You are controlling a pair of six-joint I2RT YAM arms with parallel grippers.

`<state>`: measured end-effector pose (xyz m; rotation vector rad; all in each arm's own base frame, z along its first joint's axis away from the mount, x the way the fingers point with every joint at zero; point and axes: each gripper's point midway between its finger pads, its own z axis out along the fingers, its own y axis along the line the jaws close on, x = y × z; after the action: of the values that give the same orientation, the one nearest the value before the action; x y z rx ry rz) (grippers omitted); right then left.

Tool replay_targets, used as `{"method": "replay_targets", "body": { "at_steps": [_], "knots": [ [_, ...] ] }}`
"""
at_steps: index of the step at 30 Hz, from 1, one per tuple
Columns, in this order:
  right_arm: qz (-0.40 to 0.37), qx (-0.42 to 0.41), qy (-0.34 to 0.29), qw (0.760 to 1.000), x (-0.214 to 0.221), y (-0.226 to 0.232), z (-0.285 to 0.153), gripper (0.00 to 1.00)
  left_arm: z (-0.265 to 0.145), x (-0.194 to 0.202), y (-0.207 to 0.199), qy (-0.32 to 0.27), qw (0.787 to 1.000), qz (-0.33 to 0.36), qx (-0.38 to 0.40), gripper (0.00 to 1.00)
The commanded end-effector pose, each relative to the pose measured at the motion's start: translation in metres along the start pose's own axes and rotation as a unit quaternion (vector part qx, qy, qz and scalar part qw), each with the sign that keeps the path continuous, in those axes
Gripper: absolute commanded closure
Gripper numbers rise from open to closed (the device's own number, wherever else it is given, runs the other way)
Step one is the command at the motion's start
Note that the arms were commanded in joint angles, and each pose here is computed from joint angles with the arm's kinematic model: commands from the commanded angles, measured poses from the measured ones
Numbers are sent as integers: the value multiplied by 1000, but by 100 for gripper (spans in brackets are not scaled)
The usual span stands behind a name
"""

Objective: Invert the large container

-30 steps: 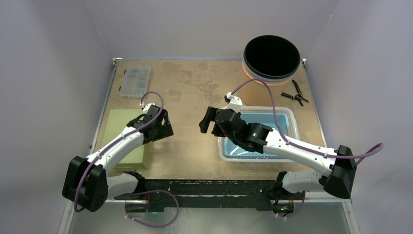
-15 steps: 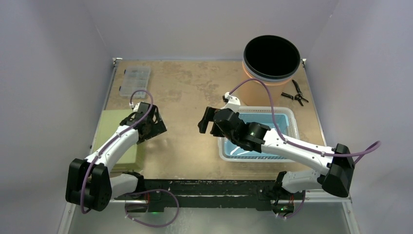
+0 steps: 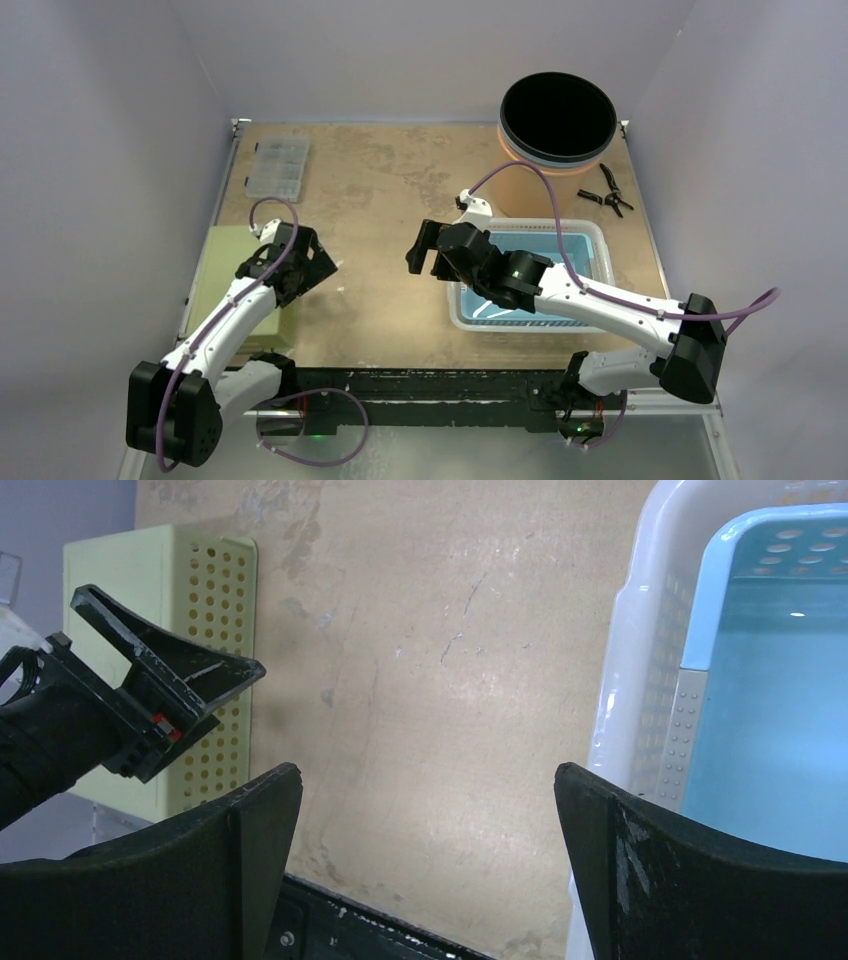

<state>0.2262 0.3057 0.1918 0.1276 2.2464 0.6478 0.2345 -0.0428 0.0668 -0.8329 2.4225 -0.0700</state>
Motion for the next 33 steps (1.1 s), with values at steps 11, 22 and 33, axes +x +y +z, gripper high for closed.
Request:
{"method": "replay_targets", "body": {
  "at_steps": [11,22,33],
  "knots": [
    [2,-15,-13,1000,-13,10,-8,1,-12,-30,12,-53,998,-13,-34,2],
    [-1,-15,-11,1000,-12,13,-4,1,-22,-57,-56,-61,990,70,104,3],
    [-77,73,-58,993,-38,-20,-6,1,-5,-64,-87,-26,984,123,123,3]
  ]
}}
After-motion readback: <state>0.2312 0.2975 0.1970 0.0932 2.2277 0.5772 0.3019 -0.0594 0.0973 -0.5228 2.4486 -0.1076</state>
